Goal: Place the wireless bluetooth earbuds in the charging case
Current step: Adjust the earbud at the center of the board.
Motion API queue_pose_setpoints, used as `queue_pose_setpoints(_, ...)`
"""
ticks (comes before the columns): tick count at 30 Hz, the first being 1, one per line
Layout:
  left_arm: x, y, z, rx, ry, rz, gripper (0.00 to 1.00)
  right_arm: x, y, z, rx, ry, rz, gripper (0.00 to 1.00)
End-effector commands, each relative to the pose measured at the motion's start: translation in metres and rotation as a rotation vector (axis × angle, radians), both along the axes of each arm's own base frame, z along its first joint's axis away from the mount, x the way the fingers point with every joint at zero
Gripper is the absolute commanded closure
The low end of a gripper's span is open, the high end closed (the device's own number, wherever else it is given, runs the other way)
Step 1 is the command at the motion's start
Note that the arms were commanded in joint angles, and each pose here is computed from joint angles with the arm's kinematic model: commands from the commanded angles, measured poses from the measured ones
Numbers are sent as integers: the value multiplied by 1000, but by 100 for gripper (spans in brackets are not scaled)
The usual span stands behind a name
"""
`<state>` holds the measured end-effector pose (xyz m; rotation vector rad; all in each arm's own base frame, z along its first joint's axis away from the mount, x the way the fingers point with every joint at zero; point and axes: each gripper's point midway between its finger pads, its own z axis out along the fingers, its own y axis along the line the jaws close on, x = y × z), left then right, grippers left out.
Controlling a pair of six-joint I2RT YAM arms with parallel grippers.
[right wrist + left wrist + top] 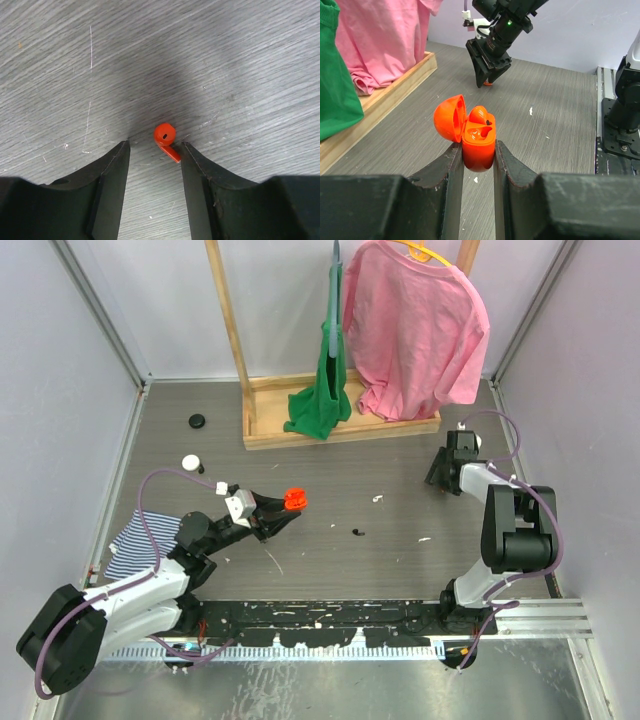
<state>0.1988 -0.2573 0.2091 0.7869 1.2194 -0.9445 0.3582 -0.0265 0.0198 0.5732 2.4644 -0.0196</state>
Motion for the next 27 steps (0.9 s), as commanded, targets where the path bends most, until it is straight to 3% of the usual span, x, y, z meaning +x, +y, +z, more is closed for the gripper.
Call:
queue_pose_setpoints(1, -1, -4, 28, -49, -58, -20, 100, -9, 2, -2, 17, 34, 12, 51)
queue_pose_setpoints(15, -3, -3, 30, -53, -59, -22, 100, -25, 30, -5, 133, 43, 75, 88)
queue_pose_setpoints(27, -4, -3, 31, -54, -62, -24, 100, -39, 105, 16, 303, 8, 253, 91)
